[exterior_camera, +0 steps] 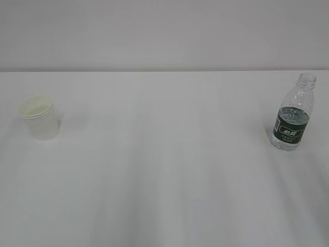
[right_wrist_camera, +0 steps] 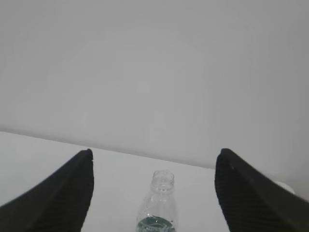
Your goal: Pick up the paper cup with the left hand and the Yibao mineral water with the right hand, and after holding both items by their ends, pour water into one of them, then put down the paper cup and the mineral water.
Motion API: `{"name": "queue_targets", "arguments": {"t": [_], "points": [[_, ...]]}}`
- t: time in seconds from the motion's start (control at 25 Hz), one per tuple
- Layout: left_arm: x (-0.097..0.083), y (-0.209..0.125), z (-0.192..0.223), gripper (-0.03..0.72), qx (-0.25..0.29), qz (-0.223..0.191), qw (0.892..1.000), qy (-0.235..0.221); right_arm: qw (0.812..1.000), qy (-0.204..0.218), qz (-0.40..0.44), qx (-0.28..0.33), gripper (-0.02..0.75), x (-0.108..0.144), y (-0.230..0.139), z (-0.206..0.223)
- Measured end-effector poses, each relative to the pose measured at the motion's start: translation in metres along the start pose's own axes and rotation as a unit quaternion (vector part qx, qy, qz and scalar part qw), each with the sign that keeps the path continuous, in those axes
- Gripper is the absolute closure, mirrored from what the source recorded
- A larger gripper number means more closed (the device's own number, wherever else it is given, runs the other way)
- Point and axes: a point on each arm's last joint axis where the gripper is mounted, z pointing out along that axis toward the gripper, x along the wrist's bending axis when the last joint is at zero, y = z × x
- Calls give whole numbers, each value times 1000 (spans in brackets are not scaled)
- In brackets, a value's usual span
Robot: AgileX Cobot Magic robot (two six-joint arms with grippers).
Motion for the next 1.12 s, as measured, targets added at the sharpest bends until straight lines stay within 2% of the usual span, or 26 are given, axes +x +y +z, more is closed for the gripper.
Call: {"name": "queue_targets", "arguments": {"t": [0.6,1.12], "points": [[0,-2,0,221,13,-22,1000,1,999,-30,-17,3,146,-4,11,-20],[2,-5,-13,241,26,-36,999,10,999,-53,4,11,146,-9,16,-24]]}}
